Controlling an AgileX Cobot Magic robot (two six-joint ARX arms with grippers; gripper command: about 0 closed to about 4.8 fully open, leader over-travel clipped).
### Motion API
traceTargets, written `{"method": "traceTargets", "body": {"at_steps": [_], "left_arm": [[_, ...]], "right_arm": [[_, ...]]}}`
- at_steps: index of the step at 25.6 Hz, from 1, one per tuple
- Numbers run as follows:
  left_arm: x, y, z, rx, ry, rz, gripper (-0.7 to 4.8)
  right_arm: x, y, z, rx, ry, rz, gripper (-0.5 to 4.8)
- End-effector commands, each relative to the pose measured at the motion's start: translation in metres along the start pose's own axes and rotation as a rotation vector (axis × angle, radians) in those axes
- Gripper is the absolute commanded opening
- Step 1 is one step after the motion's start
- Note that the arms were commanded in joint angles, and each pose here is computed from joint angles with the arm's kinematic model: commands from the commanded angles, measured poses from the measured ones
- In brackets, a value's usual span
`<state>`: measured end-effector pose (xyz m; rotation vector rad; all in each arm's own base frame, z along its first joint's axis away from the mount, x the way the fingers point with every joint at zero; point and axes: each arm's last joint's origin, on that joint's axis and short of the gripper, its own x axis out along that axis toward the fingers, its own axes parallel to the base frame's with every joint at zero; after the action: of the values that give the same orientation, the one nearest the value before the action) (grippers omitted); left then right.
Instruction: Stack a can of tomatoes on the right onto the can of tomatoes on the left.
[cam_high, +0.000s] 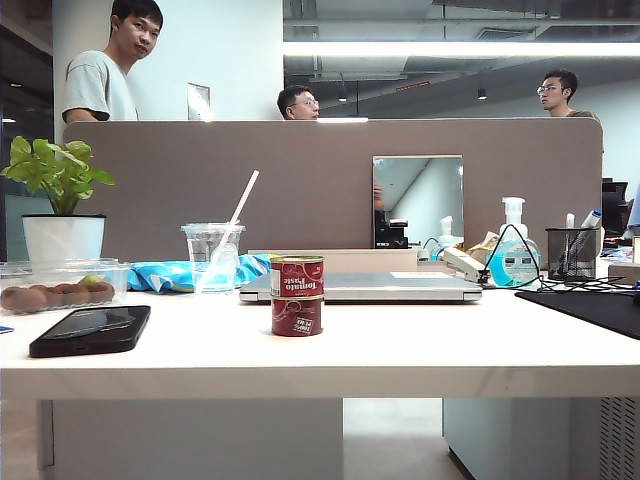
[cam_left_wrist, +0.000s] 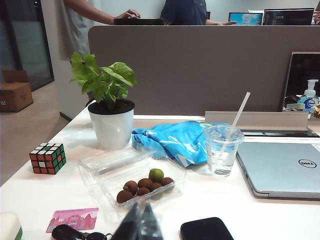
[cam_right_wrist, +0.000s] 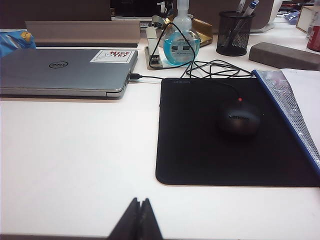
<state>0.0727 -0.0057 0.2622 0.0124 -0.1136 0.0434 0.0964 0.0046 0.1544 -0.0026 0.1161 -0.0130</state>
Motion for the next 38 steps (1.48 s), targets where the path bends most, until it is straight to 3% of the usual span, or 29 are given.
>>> {"method": "traceTargets", "body": {"at_steps": [1, 15, 18, 22, 25, 29, 38], "left_arm": [[0.000, 0.000, 0.002, 0.002, -0.012, 0.000, -0.05], [-0.007, 0.002, -0.008, -0.010, -0.052, 0.021, -0.05], [-0.001, 0.001, -0.029, -0.055, 0.000, -0.007, -0.04], [0.010, -0.004, -0.079, -0.045, 0.119, -0.131, -0.04], [0.013, -0.003, -0.104, -0.045, 0.167, -0.090, -0.04], [0.013, 0.000, -0.105, -0.025, 0.179, -0.005, -0.05], [0.013, 0.001, -0.103, -0.052, 0.157, -0.022, -0.04]], "right_arm": [[0.001, 0.000, -0.002, 0.000, -0.001, 0.003, -0.08], [0.001, 0.000, -0.002, -0.001, 0.001, 0.003, -0.08], [0.001, 0.000, -0.002, 0.000, 0.000, 0.003, -0.08], [0.001, 0.000, -0.002, -0.001, 0.004, 0.003, -0.08], [0.001, 0.000, -0.003, -0.001, 0.009, 0.003, -0.08], [0.001, 0.000, -0.003, -0.001, 0.010, 0.003, -0.08], [0.001, 0.000, -0.003, -0.001, 0.010, 0.003, -0.08]]}}
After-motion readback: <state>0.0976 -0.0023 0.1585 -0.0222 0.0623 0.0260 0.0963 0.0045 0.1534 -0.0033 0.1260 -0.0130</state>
